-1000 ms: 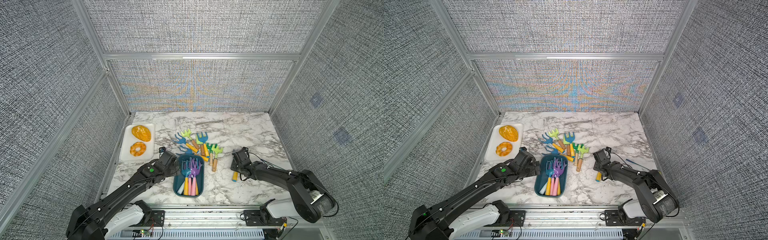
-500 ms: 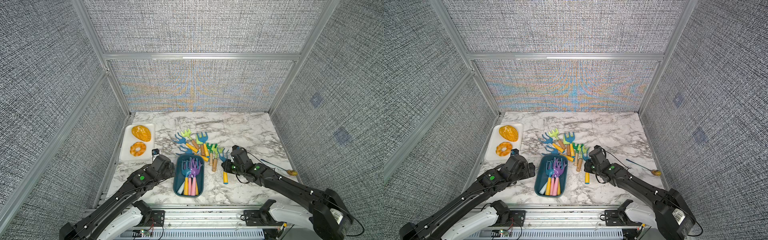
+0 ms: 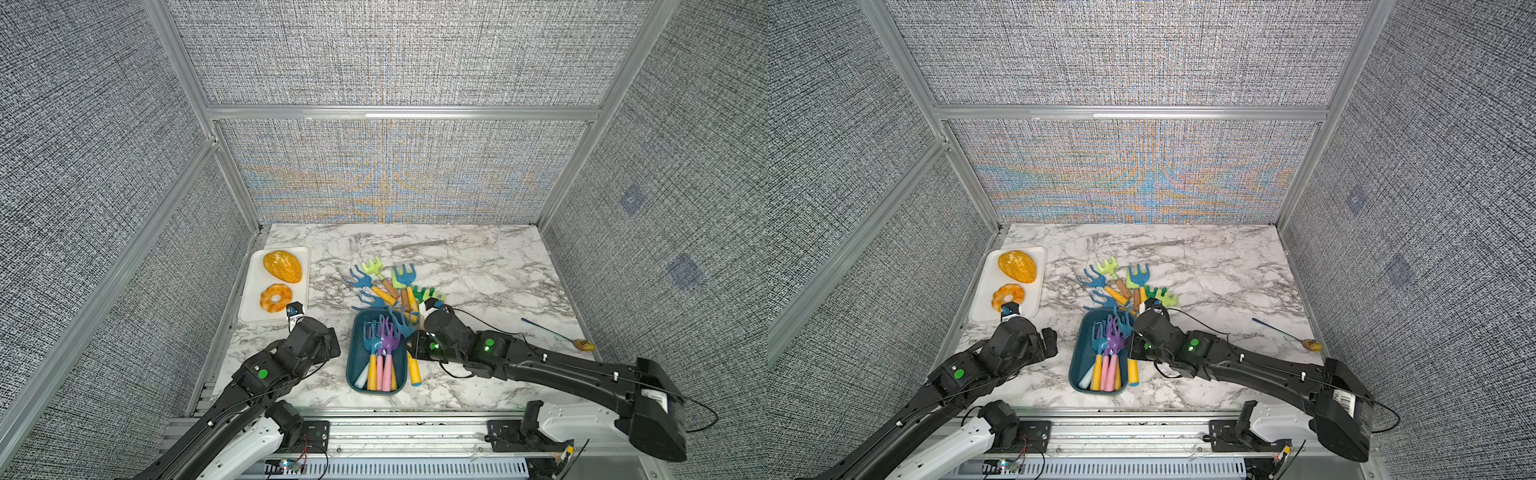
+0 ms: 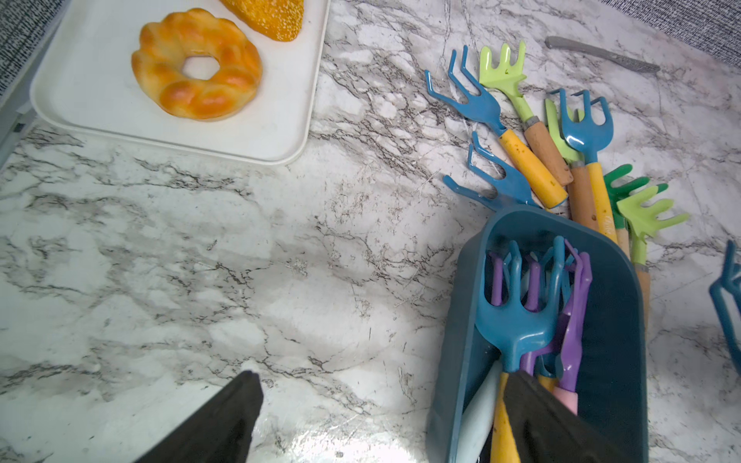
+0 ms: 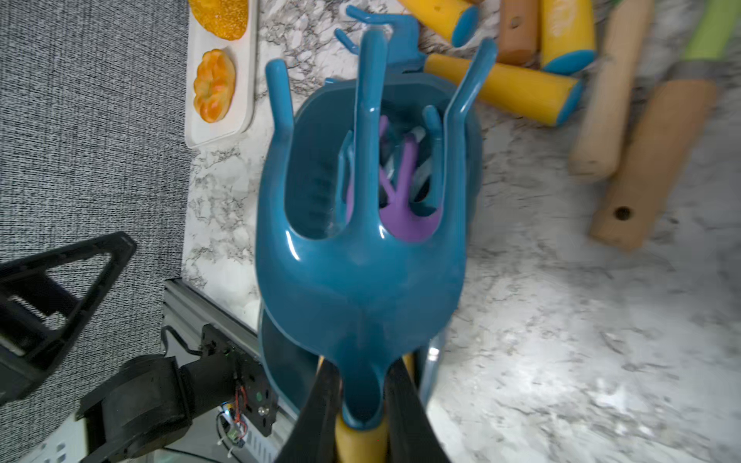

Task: Put the rake into the storage box
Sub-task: Place the rake in the storage box.

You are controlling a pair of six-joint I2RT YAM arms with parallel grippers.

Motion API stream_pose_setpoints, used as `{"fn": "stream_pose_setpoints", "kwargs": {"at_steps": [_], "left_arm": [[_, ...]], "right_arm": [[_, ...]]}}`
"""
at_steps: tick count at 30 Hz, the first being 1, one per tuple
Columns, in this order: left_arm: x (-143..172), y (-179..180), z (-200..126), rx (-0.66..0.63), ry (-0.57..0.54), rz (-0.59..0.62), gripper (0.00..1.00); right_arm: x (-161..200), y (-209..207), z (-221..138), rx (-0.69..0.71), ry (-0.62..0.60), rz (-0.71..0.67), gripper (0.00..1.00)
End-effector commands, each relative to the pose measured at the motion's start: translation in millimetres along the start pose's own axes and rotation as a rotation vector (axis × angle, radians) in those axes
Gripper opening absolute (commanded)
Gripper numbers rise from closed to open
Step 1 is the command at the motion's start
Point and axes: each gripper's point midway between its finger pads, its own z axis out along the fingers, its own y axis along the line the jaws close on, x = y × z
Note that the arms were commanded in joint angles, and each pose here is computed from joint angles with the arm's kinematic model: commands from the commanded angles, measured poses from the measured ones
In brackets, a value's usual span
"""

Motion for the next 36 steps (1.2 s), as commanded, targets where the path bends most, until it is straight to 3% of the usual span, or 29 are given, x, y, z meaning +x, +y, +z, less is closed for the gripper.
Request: {"fn": "stream_pose_setpoints", "kwargs": {"at_steps": [1, 13, 36], "left_arm": [[0.7, 6.4, -2.7, -0.017, -0.006, -0.01, 0.99], [1.7, 6.9, -7.4, 0.018, -0.022, -0.033, 0.99], [5.2, 2.0, -5.0, 0.052, -0.015, -0.025, 0.99]], "right_arm": [[2.2, 14.4, 10.8, 0.024, -0.005, 0.057, 0.0], [22.2, 16.9, 47.1, 0.358, -0.025, 0.091, 0.0], [21.2, 21.1, 106.9, 0.454, -0.028, 0.025, 0.02]]}}
